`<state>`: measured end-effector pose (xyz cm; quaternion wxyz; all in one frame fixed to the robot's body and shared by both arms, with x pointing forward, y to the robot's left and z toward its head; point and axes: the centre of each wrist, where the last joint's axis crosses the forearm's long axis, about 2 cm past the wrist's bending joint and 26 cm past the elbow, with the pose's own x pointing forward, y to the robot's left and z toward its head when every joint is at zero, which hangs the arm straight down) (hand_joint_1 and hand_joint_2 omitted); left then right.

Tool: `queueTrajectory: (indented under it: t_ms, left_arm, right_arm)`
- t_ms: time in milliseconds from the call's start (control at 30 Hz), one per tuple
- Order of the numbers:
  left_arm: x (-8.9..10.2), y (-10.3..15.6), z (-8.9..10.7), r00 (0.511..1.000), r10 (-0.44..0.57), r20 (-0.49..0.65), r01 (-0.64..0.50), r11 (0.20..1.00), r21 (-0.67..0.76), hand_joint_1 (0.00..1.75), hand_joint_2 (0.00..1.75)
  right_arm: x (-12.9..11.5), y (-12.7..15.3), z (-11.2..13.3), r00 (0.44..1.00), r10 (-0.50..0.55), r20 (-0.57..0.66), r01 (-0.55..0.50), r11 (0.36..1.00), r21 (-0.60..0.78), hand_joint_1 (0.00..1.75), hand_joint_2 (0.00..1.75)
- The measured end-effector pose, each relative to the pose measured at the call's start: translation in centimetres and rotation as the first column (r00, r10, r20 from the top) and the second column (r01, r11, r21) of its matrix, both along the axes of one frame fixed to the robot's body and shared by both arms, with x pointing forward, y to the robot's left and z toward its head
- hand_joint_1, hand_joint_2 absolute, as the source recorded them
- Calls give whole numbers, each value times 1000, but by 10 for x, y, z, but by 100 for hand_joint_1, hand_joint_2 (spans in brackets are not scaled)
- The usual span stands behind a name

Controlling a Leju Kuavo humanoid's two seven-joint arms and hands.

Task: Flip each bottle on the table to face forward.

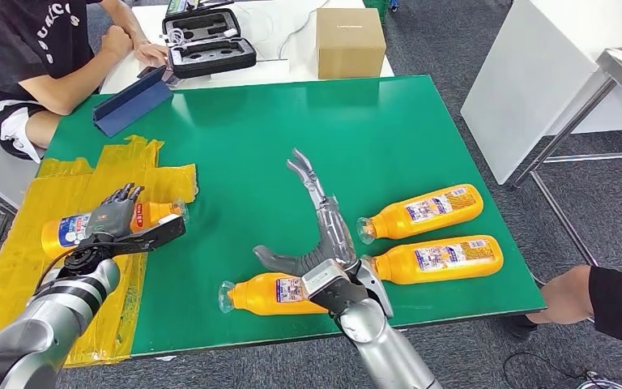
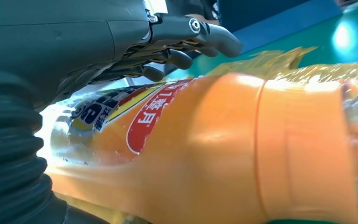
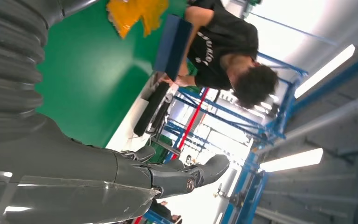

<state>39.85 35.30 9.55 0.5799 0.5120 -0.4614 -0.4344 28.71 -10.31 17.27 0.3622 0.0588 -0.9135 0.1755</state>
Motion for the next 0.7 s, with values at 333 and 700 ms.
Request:
queueTrajectory:
  t_ms: [333, 700]
  left_arm:
    - [-2, 4, -2, 997, 0, 73, 18, 971, -237, 0, 175]
    - [0, 0, 4, 929, -139, 342, 359, 558, -748, 0, 175]
  right_arm:
    - [2, 5, -13, 999, 37, -10, -38, 980, -196, 0, 175]
    - [5, -15, -60, 994, 48, -93, -94, 801, -591, 0, 175]
